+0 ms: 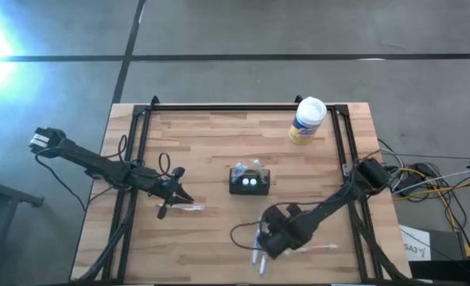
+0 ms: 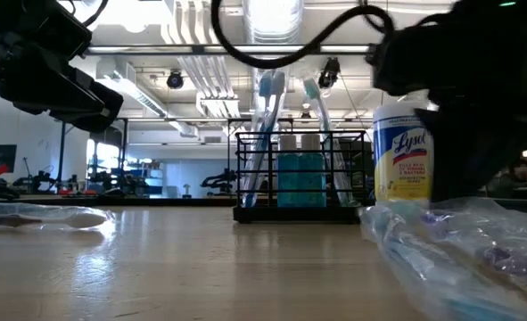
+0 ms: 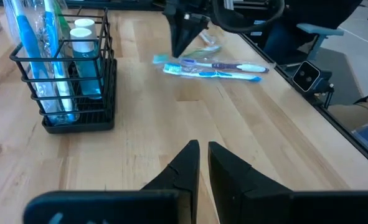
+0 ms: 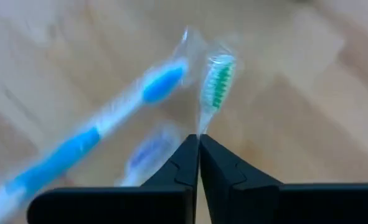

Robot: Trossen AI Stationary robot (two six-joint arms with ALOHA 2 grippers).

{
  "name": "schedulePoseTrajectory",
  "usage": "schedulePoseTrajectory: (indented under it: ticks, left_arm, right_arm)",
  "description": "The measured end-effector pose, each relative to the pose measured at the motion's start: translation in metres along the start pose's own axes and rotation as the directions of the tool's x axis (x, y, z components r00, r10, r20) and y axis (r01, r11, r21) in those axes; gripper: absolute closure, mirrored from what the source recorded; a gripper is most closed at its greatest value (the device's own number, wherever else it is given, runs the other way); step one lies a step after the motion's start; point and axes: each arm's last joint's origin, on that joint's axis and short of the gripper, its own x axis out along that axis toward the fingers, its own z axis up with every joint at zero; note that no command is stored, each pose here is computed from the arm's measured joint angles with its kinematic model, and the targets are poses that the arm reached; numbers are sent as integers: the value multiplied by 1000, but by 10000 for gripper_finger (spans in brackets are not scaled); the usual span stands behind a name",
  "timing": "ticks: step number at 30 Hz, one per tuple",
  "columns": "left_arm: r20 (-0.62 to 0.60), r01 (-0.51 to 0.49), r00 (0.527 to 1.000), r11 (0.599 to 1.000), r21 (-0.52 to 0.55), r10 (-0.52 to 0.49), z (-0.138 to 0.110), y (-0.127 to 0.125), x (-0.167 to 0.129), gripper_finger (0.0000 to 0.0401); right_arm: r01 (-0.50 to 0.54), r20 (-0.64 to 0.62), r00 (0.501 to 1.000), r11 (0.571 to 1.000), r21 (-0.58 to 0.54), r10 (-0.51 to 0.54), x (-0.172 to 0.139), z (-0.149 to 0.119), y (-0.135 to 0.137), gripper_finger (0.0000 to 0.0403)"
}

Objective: Pick & Place toothbrushing station
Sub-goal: Put the green toothbrush into the wire organizer

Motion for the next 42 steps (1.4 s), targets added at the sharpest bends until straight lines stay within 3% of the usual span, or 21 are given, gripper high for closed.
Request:
schedulePoseTrajectory:
  ticks: [8,11,14,16,19,23,28,31,35,42]
  left_arm:
    - [-10,3,1000,1000,-2,-3,-1,0,0,364]
    - [-13,7,1000,1000,-3,-7,-1,0,0,364]
    - [-16,8,1000,1000,-3,-8,-1,0,0,364]
    - [-19,7,1000,1000,-3,-8,-2,0,0,364]
    - [-19,8,1000,1000,-2,-8,-2,0,0,364]
    - [-21,12,1000,1000,-2,-12,-2,0,0,364]
    - [-21,12,1000,1000,4,-12,-2,0,0,364]
    - [-21,12,1000,1000,7,-12,-2,0,0,364]
    - [-22,12,1000,1000,12,-12,-2,0,0,364]
    - [-21,12,1000,999,47,-11,-2,0,0,364]
  right_arm:
    - [-56,116,991,997,-50,61,-35,16,8,394]
    - [-102,238,964,992,-69,116,-61,20,8,395]
    - [-124,407,897,982,-142,172,-92,20,5,395]
    - [-121,531,824,977,-175,197,-111,20,2,395]
    - [-58,651,732,971,-233,200,-131,23,-7,395]
    - [55,735,656,960,-274,172,-145,28,-20,395]
    - [187,799,588,939,-287,128,-152,33,-36,395]
    - [229,839,538,943,-240,83,-154,38,-46,395]
    - [239,861,507,952,-190,45,-157,47,-56,395]
    - [313,902,430,944,-107,-40,-129,45,-69,395]
